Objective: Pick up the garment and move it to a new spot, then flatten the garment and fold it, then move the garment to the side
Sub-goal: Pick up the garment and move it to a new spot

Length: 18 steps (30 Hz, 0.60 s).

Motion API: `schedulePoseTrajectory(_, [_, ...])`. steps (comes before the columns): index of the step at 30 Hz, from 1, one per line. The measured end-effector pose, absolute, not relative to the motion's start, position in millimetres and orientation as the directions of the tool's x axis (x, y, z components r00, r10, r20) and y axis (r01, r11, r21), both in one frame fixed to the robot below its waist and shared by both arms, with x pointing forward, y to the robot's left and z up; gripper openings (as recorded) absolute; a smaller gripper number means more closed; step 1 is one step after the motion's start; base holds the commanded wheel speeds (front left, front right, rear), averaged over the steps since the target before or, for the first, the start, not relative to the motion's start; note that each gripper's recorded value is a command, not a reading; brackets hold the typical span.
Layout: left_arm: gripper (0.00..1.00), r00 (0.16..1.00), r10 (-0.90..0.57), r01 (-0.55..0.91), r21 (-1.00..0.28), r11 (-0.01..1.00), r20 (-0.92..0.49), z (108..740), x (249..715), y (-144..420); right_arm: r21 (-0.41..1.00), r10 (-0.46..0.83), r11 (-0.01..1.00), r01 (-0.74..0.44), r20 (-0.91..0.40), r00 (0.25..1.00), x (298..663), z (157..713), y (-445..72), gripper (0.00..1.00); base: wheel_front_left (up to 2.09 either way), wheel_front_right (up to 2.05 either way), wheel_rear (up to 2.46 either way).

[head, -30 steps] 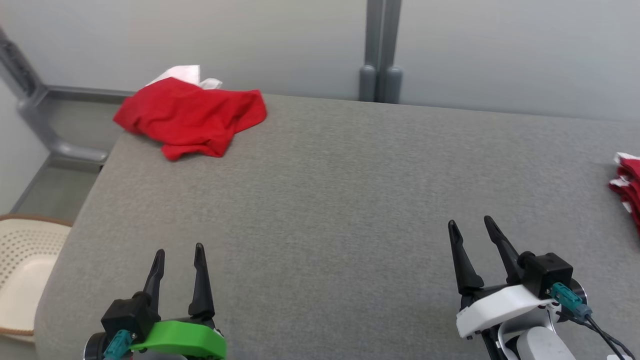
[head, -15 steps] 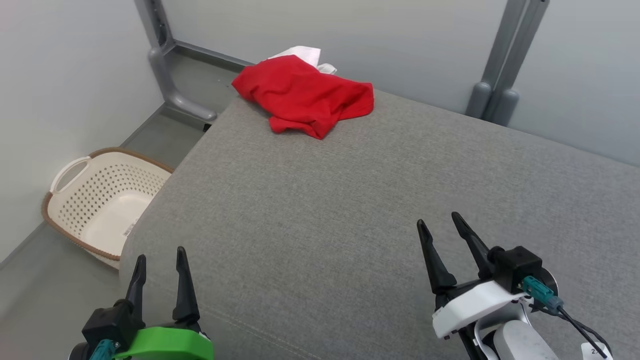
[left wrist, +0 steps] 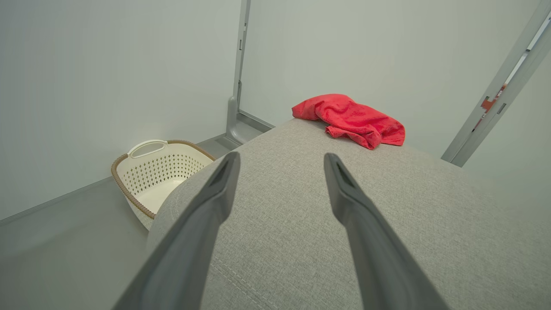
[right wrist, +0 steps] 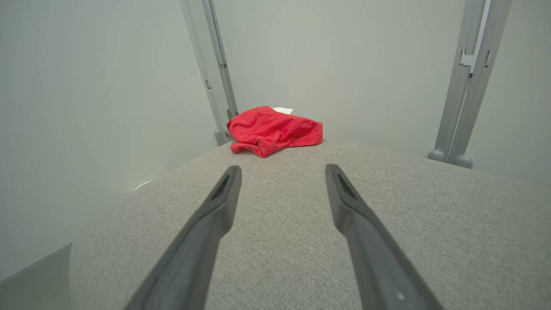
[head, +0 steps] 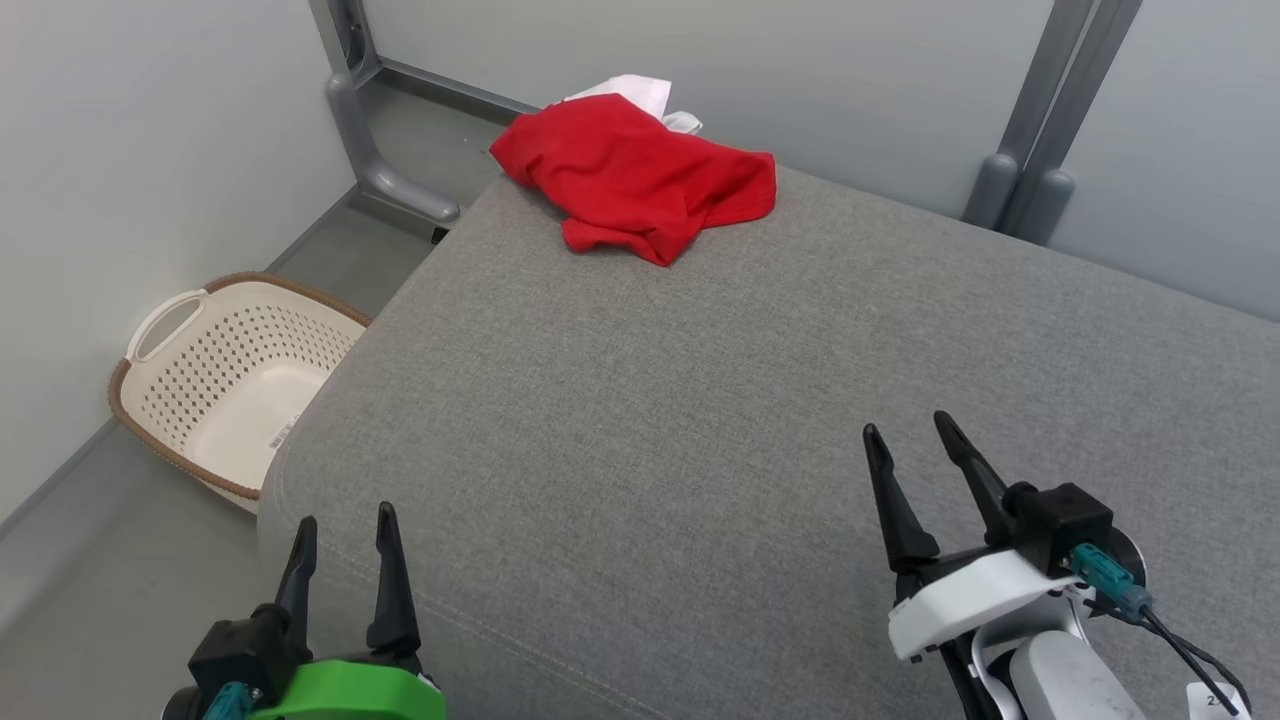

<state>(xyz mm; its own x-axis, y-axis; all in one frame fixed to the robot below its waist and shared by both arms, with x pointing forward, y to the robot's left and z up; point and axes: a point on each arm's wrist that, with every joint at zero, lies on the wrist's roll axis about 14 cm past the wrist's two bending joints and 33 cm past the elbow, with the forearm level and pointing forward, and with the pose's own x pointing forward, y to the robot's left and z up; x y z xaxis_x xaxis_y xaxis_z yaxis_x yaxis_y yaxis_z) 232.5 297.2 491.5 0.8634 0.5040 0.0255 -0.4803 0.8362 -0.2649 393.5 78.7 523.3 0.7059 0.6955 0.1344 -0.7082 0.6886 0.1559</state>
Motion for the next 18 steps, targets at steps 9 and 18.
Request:
schedulePoseTrajectory(9, [1.0,0.894,0.423,-0.401,-0.159,0.902,0.148,536.5,286.3,310.1,0.116,0.668,0.722,-0.682,0.137,0.731,415.5,516.3,68.3,1.0,0.0,0.0,0.0])
schedulePoseTrajectory(18, [1.0,0.945,0.142,-0.211,0.221,0.952,0.293,628.7,402.6,321.3,0.071,0.593,0.786,-0.614,0.198,0.781,459.6,529.8,42.2,1.0,0.0,0.0,0.0])
